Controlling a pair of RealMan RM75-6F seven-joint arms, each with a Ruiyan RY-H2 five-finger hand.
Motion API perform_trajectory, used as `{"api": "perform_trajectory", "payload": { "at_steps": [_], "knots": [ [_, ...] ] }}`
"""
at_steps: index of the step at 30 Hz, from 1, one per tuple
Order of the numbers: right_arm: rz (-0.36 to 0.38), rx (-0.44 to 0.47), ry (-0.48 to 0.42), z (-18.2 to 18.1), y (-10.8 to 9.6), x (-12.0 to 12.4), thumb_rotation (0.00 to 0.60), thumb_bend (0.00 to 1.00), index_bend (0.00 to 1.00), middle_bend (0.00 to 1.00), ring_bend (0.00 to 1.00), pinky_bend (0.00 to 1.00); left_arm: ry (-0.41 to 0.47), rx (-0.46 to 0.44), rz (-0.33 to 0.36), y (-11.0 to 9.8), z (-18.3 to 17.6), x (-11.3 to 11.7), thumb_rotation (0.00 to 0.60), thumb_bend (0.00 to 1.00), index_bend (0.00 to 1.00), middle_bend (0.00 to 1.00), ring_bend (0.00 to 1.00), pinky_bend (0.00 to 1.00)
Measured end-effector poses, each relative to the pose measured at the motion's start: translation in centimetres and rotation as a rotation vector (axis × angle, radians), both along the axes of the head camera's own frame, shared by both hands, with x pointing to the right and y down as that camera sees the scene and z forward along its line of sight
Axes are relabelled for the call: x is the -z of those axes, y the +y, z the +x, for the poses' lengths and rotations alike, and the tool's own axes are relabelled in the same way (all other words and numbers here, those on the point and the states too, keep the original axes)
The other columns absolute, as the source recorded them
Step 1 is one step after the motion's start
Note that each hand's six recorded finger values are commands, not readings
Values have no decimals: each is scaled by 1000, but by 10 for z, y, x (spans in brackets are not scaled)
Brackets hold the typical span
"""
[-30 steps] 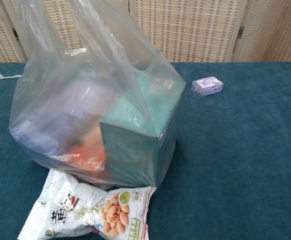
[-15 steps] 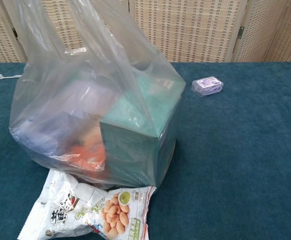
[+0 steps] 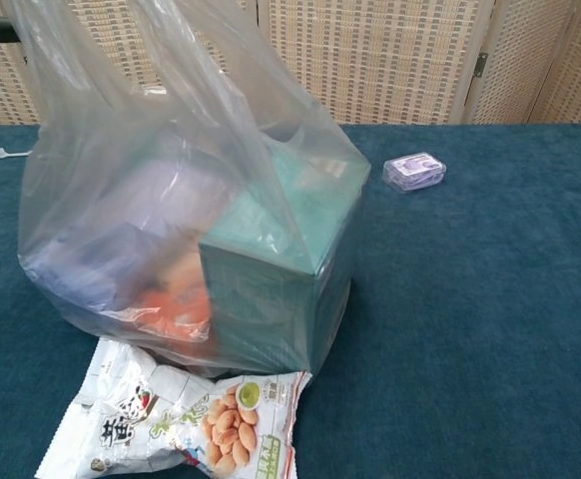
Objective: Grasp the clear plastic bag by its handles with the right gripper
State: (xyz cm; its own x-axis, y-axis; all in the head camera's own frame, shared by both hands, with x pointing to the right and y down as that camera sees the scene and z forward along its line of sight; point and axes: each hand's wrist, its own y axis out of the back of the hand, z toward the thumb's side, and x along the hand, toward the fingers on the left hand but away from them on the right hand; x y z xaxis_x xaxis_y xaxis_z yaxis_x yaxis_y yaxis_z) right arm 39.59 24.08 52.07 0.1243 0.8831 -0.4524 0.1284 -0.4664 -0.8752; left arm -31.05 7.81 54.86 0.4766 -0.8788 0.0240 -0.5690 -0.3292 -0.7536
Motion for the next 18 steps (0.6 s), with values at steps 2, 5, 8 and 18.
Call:
{"api": "perform_trajectory", "payload": {
  "at_steps": [2,5,8,18],
  "knots": [
    [-2,4,-1,-1,0,0,600,146,166,261,183,230,15,-8,2,-2,7,0,600,57,193,103,92,15],
    [-1,6,-4,-1,0,0,600,145,166,261,183,230,39,-20,3,-5,19,-1,600,57,193,106,92,15],
    [-2,6,-6,-1,0,0,600,145,166,261,183,230,68,-22,3,-9,29,-1,600,57,193,116,92,15],
    [-12,25,-23,-5,-2,-2,600,146,166,261,183,230,199,29,-2,-25,45,5,600,58,275,201,160,31]
  ]
}}
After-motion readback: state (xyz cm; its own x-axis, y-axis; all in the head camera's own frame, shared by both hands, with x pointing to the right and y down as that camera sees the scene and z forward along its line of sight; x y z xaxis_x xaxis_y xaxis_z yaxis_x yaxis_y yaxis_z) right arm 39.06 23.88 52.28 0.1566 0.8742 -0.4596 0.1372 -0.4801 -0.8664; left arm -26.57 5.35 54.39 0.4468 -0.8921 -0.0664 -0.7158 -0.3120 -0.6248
